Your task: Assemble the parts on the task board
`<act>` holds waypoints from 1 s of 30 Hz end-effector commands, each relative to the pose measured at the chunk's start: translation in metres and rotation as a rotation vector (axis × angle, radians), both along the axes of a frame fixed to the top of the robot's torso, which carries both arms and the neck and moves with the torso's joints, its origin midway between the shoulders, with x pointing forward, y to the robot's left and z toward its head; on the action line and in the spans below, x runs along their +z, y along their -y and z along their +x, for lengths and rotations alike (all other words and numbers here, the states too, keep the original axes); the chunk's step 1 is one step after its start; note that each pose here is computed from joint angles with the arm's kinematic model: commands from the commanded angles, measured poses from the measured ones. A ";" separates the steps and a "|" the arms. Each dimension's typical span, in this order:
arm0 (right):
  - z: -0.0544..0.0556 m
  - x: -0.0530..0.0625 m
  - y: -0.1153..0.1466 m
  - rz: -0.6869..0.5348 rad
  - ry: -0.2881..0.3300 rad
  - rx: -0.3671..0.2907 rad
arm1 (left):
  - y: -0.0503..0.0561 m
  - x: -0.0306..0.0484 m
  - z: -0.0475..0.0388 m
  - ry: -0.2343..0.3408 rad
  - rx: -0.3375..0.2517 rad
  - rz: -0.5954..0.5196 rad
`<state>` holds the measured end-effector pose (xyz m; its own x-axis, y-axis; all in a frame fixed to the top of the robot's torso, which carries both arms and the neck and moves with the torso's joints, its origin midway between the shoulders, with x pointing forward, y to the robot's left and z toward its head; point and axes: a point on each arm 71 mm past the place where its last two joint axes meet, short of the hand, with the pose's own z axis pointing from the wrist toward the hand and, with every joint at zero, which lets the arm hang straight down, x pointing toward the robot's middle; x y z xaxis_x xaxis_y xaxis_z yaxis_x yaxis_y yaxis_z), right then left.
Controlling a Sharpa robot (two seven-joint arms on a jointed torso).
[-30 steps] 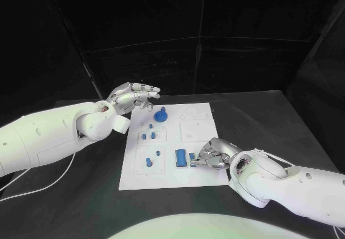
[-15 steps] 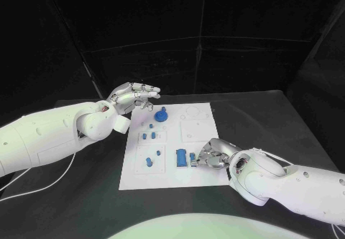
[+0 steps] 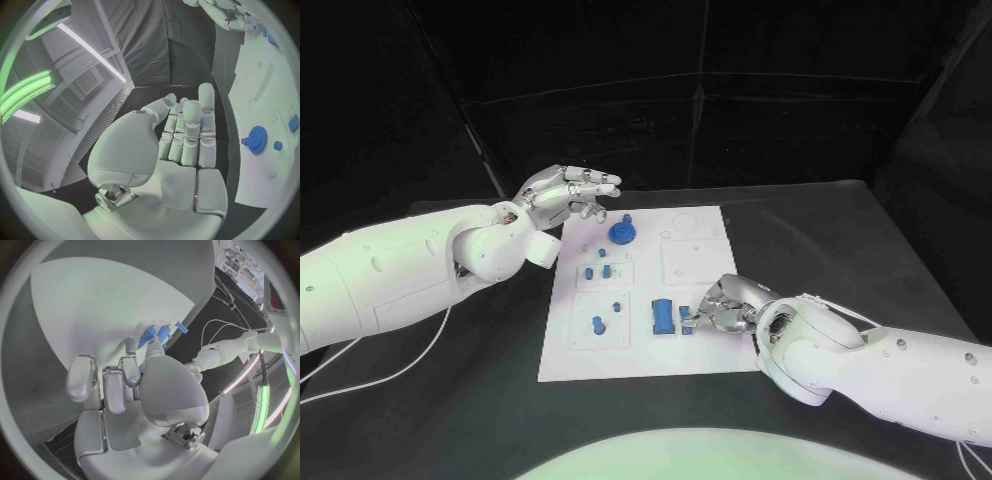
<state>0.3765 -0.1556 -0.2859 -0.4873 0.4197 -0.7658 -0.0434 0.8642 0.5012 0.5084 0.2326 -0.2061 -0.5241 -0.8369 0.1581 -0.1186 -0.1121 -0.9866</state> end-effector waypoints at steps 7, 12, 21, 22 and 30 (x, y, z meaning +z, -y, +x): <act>0.001 -0.001 -0.004 0.018 -0.013 0.007 | 0.000 0.0016 -0.0002 0.004 -0.009 -0.006; 0.001 -0.001 -0.005 0.013 -0.010 0.020 | 0.000 0.0017 -0.0004 0.004 -0.008 -0.006; 0.001 0.007 -0.008 0.098 0.067 0.027 | -0.001 0.0017 -0.0004 0.004 -0.007 -0.006; 0.000 0.008 -0.008 0.107 0.072 0.031 | -0.001 0.0017 -0.0004 0.003 -0.007 -0.006; -0.004 0.009 -0.008 0.112 0.054 0.074 | -0.001 0.0017 -0.0005 0.003 -0.008 -0.006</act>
